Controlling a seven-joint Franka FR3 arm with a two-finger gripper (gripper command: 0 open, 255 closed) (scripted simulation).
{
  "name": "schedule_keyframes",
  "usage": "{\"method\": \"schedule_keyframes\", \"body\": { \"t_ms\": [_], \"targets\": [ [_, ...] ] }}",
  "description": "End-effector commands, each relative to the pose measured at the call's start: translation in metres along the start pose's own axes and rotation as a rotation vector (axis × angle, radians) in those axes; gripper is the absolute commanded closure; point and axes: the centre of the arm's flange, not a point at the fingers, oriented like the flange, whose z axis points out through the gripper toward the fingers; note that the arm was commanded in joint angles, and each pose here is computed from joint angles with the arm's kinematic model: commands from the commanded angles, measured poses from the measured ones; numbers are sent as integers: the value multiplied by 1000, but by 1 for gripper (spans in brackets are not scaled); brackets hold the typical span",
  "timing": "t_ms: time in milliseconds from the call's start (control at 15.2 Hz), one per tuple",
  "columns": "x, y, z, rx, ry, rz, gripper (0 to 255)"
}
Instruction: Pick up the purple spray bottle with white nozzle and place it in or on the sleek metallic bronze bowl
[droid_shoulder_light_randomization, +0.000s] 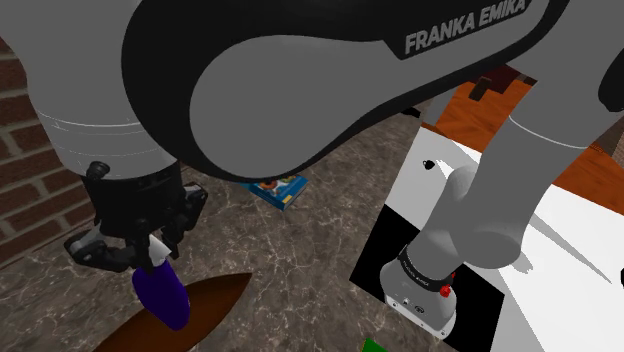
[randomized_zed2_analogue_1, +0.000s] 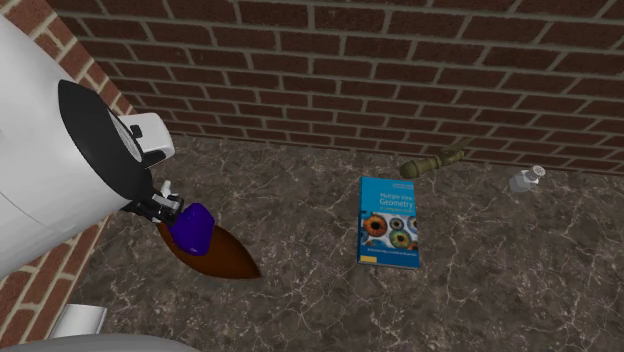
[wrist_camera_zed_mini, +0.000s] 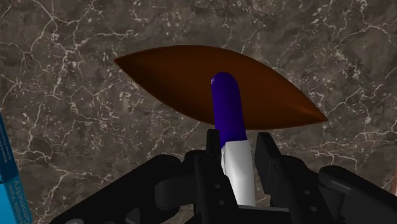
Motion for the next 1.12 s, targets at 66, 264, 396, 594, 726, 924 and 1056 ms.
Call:
{"method": "schedule_keyframes", "body": {
  "t_ms": [66,264,396,594,726,924,1056],
  "targets": [
    [0,0,0,0,0,0,255],
    [0,0,0,0,0,0,0],
    [0,0,0,0,0,0,0],
    [0,0,-13,0,0,0,0],
    [0,0,-39,0,0,0,0],
    [0,0,-50,0,0,0,0],
    [0,0,-50,0,0,0,0]
  ]
}}
